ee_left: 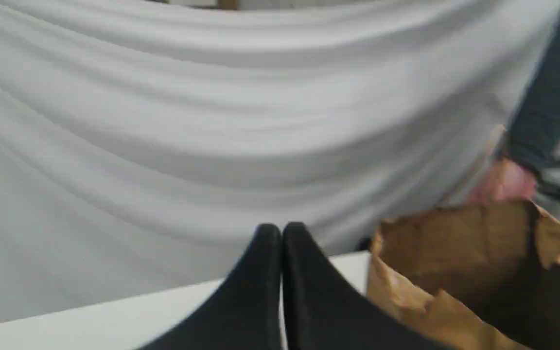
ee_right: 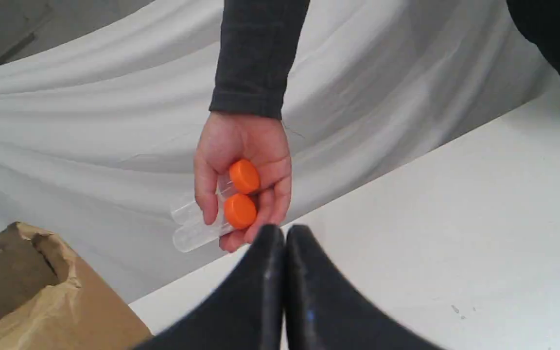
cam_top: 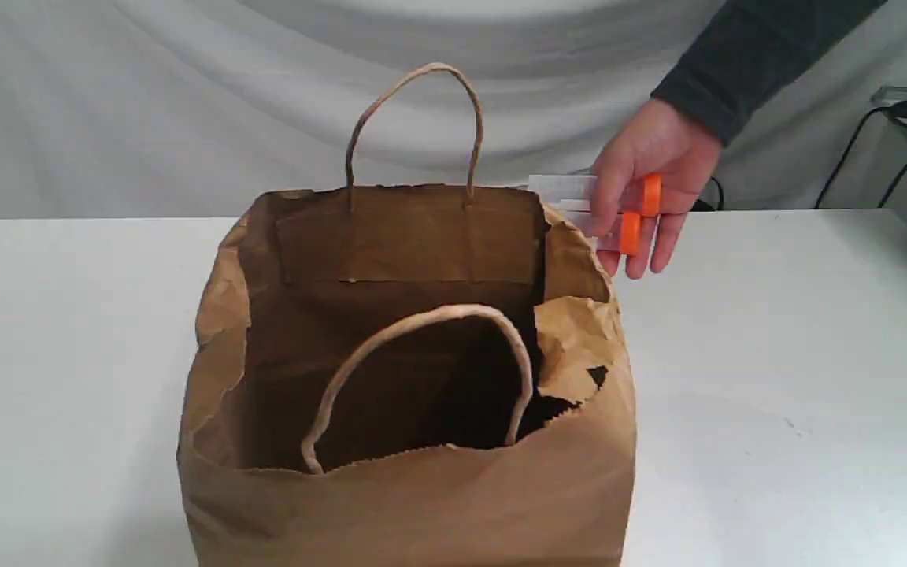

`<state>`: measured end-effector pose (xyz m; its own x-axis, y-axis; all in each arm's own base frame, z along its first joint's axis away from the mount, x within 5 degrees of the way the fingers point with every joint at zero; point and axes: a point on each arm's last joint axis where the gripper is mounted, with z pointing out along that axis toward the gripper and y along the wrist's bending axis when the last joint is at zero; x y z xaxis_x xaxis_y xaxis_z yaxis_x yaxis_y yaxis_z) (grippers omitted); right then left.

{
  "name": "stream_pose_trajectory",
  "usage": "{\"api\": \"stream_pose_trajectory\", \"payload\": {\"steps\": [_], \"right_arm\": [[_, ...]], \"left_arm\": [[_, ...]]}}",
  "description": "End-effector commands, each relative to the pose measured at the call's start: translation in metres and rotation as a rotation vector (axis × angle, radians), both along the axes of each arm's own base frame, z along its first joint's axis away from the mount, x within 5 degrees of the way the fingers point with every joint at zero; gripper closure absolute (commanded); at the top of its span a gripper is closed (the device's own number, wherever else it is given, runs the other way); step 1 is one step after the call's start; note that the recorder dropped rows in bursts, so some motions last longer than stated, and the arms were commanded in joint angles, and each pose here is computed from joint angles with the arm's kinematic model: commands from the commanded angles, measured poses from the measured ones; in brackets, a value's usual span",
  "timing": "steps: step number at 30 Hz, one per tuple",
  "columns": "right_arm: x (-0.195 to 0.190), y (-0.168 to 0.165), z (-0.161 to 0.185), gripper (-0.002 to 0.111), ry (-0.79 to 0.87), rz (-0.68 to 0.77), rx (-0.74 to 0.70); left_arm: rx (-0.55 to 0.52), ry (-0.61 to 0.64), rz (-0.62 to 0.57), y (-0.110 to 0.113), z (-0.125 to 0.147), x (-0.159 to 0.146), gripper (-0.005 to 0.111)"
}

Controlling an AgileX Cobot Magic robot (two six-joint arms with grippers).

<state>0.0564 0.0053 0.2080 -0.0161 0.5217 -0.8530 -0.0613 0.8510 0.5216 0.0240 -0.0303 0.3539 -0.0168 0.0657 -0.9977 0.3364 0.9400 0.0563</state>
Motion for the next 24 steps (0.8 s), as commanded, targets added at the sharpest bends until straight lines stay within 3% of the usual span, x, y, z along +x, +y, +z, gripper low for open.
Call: {"api": "stream_pose_trajectory", "payload": {"steps": [1, 8, 13, 15, 21, 24], "right_arm": [[0.000, 0.000, -0.002, 0.108, 0.005, 0.004, -0.023], [0.000, 0.000, -0.002, 0.108, 0.005, 0.004, -0.023], [0.000, 0.000, -0.002, 0.108, 0.005, 0.004, -0.020], [0.000, 0.000, -0.002, 0.108, 0.005, 0.004, -0.020], [0.000, 0.000, -0.002, 0.108, 0.005, 0.004, -0.022], [0.000, 0.000, -0.002, 0.108, 0.005, 0.004, -0.022]], "left_arm": [[0.086, 0.104, -0.175, -0.014, 0.010, 0.018, 0.107], [0.132, 0.323, -0.444, -0.031, 0.028, 0.064, 0.107], [0.115, 0.322, -0.732, -0.046, 0.038, 0.082, 0.107], [0.084, 0.292, -0.772, -0.049, 0.038, 0.093, 0.105], [0.087, 0.303, -0.806, -0.052, 0.035, 0.098, 0.085], [0.095, 0.299, -0.846, -0.057, 0.035, 0.095, 0.066]]}}
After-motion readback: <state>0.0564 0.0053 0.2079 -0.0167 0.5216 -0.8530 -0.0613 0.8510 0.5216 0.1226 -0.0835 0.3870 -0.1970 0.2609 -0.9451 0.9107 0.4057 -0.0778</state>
